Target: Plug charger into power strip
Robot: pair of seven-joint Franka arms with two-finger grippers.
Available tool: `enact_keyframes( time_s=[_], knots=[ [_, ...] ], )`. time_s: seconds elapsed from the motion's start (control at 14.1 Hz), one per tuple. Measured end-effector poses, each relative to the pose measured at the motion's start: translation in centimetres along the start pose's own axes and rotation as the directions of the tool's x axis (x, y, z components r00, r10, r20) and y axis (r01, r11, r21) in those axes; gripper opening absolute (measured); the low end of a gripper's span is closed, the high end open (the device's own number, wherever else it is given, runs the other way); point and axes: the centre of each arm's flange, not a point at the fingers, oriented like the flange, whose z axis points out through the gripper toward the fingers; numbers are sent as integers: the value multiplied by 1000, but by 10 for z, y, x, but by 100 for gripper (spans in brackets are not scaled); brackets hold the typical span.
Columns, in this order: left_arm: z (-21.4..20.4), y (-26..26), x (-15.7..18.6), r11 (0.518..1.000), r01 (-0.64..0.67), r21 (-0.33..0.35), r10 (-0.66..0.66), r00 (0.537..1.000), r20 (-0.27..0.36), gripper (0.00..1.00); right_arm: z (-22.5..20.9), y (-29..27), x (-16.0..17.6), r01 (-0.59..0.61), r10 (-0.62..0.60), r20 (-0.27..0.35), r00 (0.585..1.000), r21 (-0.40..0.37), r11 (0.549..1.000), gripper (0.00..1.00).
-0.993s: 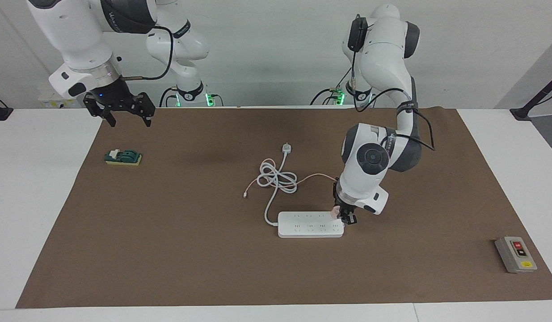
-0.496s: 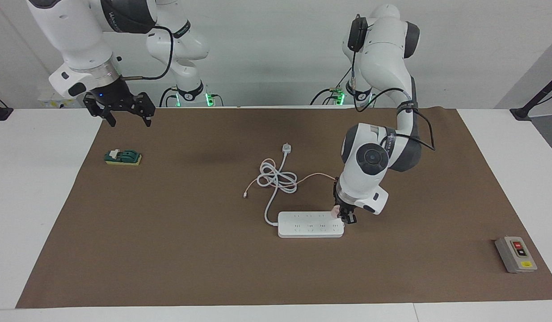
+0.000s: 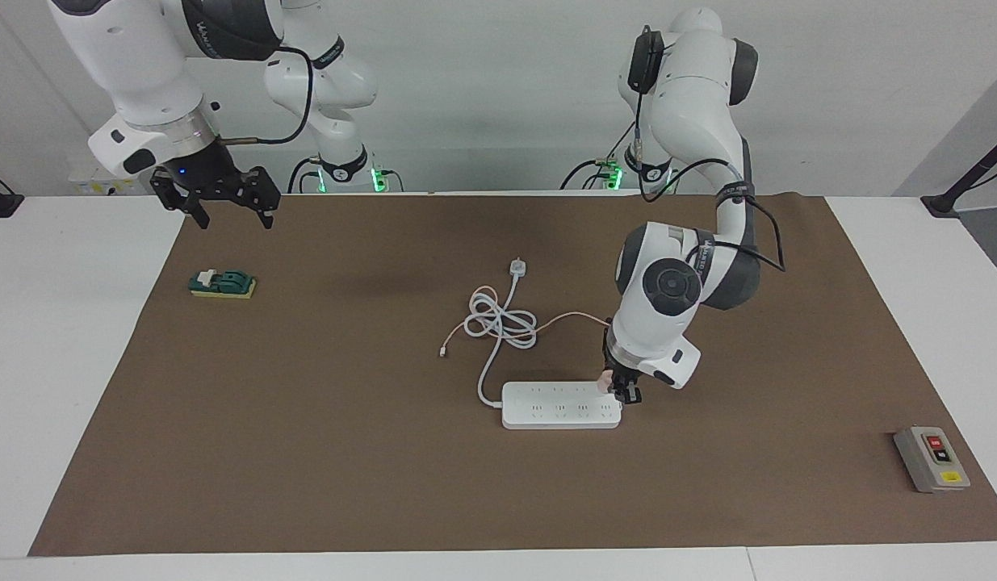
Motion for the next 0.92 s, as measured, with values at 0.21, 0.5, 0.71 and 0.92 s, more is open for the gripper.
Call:
enact_keyframes(
  time_s=[0.21,0.5,0.71,0.92],
  knots=[
    [0,-2,-5,1000,-7,0,7,1000,0,29,0,0,0,0,0,0,1000,0,1000,100],
    [0,-2,-4,1000,-10,0,10,1000,0,29,0,0,0,0,0,0,1000,0,1000,100],
    [0,-1,-2,1000,-12,0,12,1000,-1,29,0,0,0,0,0,0,1000,0,1000,100],
    [0,-1,-1,1000,-12,-1,12,1000,-2,29,0,0,0,0,0,0,1000,0,1000,100]
  ],
)
